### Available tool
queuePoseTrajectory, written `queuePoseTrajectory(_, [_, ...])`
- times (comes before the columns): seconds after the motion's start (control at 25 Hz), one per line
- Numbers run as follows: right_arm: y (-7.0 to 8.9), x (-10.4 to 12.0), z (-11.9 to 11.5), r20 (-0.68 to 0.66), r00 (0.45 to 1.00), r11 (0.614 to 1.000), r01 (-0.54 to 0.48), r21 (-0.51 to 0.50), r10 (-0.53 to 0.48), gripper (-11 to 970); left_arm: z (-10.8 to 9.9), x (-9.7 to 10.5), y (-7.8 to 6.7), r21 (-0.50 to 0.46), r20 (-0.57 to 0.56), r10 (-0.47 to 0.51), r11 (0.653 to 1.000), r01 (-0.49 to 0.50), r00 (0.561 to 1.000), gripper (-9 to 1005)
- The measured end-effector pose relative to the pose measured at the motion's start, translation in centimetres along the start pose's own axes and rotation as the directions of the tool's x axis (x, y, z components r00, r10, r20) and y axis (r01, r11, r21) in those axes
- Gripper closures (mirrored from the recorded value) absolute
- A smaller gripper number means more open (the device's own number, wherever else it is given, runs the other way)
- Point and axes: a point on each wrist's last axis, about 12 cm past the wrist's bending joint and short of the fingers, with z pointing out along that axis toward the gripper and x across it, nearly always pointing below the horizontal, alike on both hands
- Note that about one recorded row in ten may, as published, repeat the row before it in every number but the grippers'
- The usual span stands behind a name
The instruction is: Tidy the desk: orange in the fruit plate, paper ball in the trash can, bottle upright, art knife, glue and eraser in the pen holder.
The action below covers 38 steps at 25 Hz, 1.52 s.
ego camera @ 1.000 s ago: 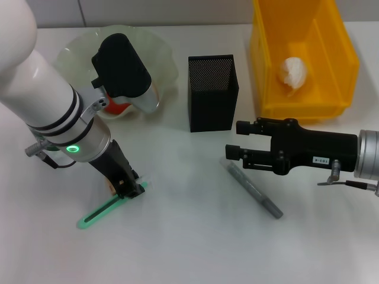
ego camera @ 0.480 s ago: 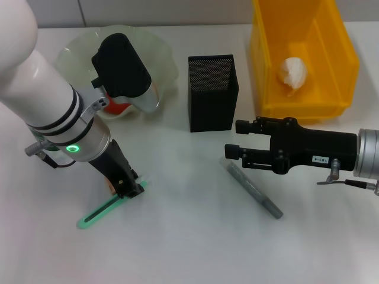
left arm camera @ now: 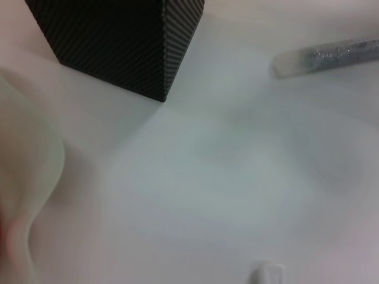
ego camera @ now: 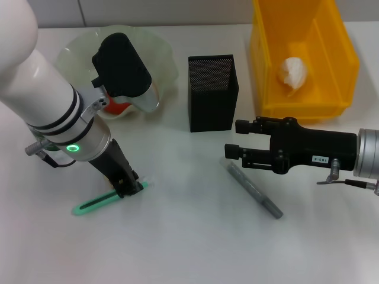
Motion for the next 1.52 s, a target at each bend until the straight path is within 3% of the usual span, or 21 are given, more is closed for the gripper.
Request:
queuePoseTrajectory(0.52, [-0.3,-0.1,-0.2,0.022,1.0,0.999,-0.005,0.033,0.004,271,-1.1,-0.5,-0.2,0.007,0.051,0.013,1.0,-0.014,0.999,805])
queuePoseTrajectory(0.76, [-0.8,0.6,-1.1,0.124,0.992,0.99,-0.011,0.138,-0.006,271,-3.6,-0.6,-0.1,0.026,0.169,0.012,1.0,-0.017,0.985,804])
queuePoseTrajectory(0.84, [-1.0,0.9,-1.6,0.146,0.989,0.985,-0.015,0.172,-0.01,271,-5.6,-0.7,0.1,0.037,0.277,0.012,0.999,-0.023,0.961,804])
queuePoseTrajectory(0.92, [-1.1,1.2,-1.8,0.157,0.988,0.982,-0.016,0.19,-0.014,271,-6.1,-0.7,0.1,0.037,0.305,0.012,0.999,-0.024,0.952,804])
queuePoseTrajectory(1.12, [-0.9,2.3,-2.4,0.178,0.984,0.973,-0.041,0.229,-0.001,271,-8.9,-1.3,0.5,0.032,0.494,0.033,0.998,-0.056,0.869,803])
queuePoseTrajectory(1.16, [-0.9,2.7,-2.6,0.176,0.984,0.971,-0.049,0.235,0.006,271,-9.7,-1.9,0.6,0.022,0.567,0.05,0.997,-0.075,0.822,803])
queuePoseTrajectory(1.24, [-0.8,2.9,-2.7,0.176,0.984,0.969,-0.056,0.239,0.013,271,-9.9,-2.2,0.6,0.015,0.599,0.058,0.996,-0.083,0.799,803])
queuePoseTrajectory(1.36, [-0.6,3.2,-2.6,0.177,0.984,0.969,-0.067,0.238,0.025,270,-10.6,-3.3,0.8,-0.019,0.709,0.089,0.994,-0.107,0.7,802])
queuePoseTrajectory(1.4, [-0.6,3.2,-2.6,0.177,0.984,0.969,-0.067,0.238,0.025,270,-10.6,-3.3,0.8,-0.019,0.709,0.089,0.994,-0.107,0.7,802])
queuePoseTrajectory(1.44, [-0.5,3.4,-2.5,0.179,0.983,0.969,-0.076,0.236,0.034,270,-10.7,-3.6,0.9,-0.031,0.742,0.099,0.993,-0.113,0.663,802])
queuePoseTrajectory(1.52, [-0.5,3.5,-2.4,0.179,0.983,0.969,-0.081,0.234,0.038,270,-10.7,-3.6,0.9,-0.031,0.742,0.099,0.993,-0.113,0.663,802])
